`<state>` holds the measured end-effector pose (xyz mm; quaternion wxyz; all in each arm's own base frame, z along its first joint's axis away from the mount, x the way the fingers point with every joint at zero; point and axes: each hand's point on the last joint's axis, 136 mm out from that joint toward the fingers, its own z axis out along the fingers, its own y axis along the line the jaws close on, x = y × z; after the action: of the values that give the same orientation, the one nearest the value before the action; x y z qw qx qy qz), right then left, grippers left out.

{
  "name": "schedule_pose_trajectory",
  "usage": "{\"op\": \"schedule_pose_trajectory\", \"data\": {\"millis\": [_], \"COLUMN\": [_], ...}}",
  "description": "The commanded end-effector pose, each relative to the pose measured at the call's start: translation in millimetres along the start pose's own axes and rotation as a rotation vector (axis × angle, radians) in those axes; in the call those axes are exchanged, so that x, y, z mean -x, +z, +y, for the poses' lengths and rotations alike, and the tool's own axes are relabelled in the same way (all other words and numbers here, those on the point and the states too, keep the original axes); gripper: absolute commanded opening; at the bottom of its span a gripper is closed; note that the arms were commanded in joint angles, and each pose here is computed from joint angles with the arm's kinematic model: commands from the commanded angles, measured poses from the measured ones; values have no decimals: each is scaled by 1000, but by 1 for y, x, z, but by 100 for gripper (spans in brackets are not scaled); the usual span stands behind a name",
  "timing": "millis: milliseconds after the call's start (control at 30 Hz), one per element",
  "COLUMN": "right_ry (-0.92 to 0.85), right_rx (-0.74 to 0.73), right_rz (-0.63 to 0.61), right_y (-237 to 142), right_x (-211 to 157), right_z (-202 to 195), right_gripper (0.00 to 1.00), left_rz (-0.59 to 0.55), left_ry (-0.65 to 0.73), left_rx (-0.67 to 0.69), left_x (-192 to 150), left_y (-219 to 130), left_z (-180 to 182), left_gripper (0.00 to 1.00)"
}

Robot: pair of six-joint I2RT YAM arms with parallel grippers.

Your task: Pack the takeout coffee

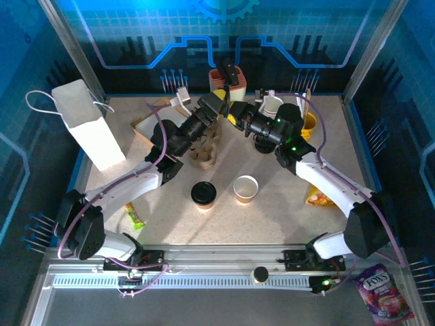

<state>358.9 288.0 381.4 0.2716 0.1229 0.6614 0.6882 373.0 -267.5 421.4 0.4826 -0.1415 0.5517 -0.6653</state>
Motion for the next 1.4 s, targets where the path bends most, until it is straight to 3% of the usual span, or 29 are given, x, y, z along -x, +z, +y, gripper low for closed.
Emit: {"op": "schedule_pose_trajectory", "data": {"millis": [0,367,733,1000,1367], "right_ry": [-25,-30,-78,-269,-512], "right_rx": [65,43,-16,-293,-718], "right_rz": [5,-11,-73,-154,-93], "right_y": [3,1,-22,-84,-151], "right_x": [-4,0,25,69,88], "right_z": [19,13,-1,-33,-73], "right_gripper": [12,30,39,48,54], "left_rz": [-22,-58,-58,58,438], "left_ry": [26,20,59,202,543], "left_rx": [14,38,96,301,472], "left_x": [6,19,22,-5,-102], "left_y": [-6,-9,-23,-66,-104], "left_z": [2,9,26,76,109], "left_gripper": [76,75,75,75,75]}}
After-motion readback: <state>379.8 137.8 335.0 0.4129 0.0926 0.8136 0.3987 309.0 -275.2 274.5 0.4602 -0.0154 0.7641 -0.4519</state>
